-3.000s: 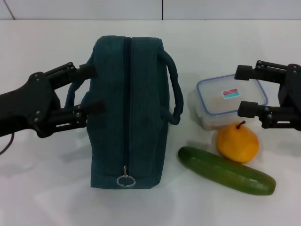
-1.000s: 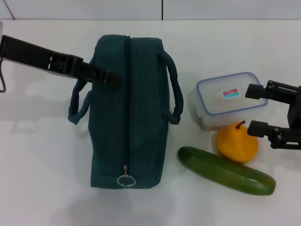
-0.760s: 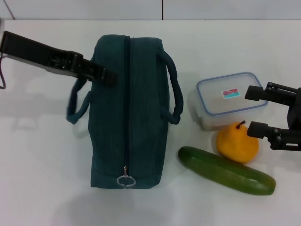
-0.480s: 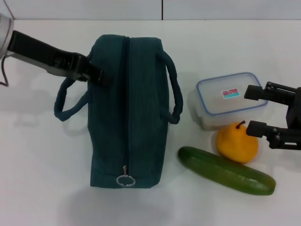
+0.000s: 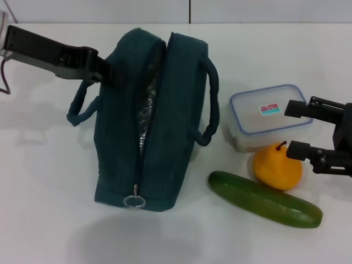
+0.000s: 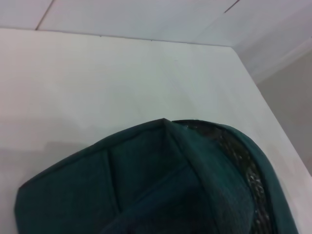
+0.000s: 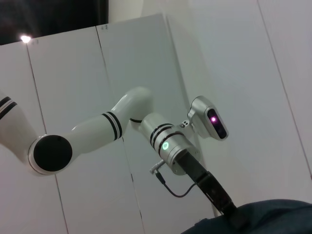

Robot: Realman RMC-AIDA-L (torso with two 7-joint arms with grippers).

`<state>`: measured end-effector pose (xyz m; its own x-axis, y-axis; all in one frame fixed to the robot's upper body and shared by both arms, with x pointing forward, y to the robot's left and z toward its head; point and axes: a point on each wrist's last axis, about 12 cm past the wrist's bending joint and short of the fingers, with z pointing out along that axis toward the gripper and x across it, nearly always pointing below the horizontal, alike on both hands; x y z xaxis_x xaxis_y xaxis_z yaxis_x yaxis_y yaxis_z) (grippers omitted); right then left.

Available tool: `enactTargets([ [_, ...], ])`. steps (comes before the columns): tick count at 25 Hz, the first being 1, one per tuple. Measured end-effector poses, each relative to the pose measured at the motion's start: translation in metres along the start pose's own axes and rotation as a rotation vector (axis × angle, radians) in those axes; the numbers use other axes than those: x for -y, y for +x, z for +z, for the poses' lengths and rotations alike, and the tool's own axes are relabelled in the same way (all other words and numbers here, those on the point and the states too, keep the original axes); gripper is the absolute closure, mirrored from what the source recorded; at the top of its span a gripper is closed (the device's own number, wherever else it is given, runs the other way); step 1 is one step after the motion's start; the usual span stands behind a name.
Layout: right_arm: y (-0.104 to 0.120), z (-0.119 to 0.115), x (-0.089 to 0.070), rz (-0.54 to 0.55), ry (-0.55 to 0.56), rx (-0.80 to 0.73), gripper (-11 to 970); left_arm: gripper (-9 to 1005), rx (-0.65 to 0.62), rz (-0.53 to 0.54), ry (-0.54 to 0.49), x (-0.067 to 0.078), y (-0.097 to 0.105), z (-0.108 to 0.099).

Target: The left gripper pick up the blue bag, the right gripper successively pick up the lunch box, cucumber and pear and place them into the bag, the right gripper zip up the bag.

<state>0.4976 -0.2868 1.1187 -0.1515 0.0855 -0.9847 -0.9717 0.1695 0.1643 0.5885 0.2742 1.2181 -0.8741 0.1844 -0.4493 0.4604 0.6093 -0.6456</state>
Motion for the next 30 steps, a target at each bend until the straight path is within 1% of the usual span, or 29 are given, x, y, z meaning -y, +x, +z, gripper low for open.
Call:
enactTargets([
  [6,0.004,0.000,0.001,0.031,0.020,0.031,176,950,-0.004,-0.010,0.002,-0.003,0.002,0.000],
  [7,0.005,0.000,0.001,0.040,0.027,0.046,176,950,-0.003,-0.011,0.003,-0.003,0.003,0.000],
  [9,0.008,-0.003,0.000,0.075,0.071,0.131,177,950,-0.002,-0.014,0.005,-0.004,0.004,0.000],
  [10,0.010,-0.006,0.000,0.092,0.102,0.170,177,950,-0.001,-0.016,0.005,-0.004,0.005,0.000],
  [12,0.017,-0.013,0.003,0.150,0.213,0.264,177,949,0.000,-0.021,0.005,-0.006,0.007,0.000],
  [15,0.031,-0.023,0.007,0.239,0.377,0.362,177,949,0.010,-0.024,0.005,-0.008,0.011,-0.002],
  [16,0.031,-0.023,0.007,0.239,0.377,0.362,177,949,0.017,-0.025,0.007,-0.008,0.011,-0.003],
  [17,0.047,-0.031,0.008,0.334,0.528,0.447,177,949,0.025,-0.026,0.010,-0.009,0.012,-0.003],
  [18,0.049,-0.032,0.008,0.347,0.548,0.457,177,949,0.038,-0.029,0.014,-0.010,0.013,-0.005],
  [22,0.070,-0.039,0.008,0.474,0.716,0.534,177,950,0.088,-0.044,0.048,-0.013,0.017,-0.008],
  [26,0.090,-0.040,0.012,0.654,0.835,0.554,184,950,0.119,-0.026,0.078,-0.012,0.018,-0.009],
  [30,0.106,-0.036,0.019,0.844,0.910,0.532,199,949,0.120,-0.014,0.082,-0.012,0.019,-0.008],
])
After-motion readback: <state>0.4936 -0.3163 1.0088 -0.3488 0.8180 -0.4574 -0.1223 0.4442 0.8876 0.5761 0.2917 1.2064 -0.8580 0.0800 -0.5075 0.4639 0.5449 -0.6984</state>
